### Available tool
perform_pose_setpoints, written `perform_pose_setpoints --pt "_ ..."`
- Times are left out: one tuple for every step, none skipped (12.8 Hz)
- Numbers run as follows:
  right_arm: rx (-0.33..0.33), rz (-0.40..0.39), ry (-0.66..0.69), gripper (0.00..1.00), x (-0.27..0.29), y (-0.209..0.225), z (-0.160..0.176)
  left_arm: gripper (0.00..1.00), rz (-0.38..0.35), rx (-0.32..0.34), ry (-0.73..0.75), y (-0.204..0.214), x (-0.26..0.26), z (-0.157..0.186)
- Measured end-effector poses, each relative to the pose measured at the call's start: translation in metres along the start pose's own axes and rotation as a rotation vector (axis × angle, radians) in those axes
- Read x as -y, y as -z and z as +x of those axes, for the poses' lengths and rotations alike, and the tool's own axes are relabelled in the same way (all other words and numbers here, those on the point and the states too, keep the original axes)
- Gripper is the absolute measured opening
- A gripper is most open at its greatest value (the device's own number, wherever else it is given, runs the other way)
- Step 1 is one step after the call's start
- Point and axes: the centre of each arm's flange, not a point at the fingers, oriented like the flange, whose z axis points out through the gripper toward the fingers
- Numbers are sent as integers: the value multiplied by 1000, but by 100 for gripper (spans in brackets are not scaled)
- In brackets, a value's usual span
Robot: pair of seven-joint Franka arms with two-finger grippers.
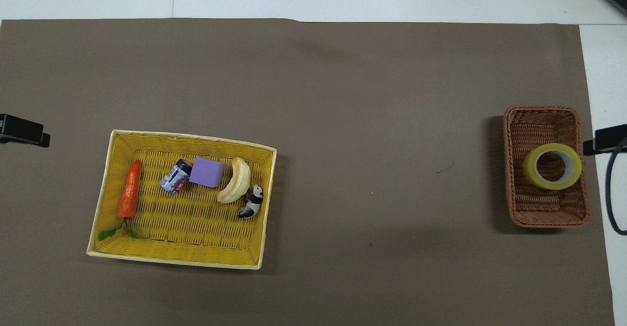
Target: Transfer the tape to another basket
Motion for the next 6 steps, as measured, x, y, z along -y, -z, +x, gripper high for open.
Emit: perform_pose_setpoints --pt "6 1 0 100 -1 -2 -4 100 0 0 0 0 0 0" --pt "6 2 0 100 -1 -2 -6 100 0 0 0 0 0 0" --pt "5 3 0 100 -1 -1 -7 100 0 0 0 0 0 0" --pt "4 3 0 100 -1 -1 -8 100 0 0 0 0 0 0" --pt "5 3 0 100 -1 -1 -8 100 0 0 0 0 0 0" --pt "5 3 0 100 -1 -1 -8 100 0 0 0 0 0 0"
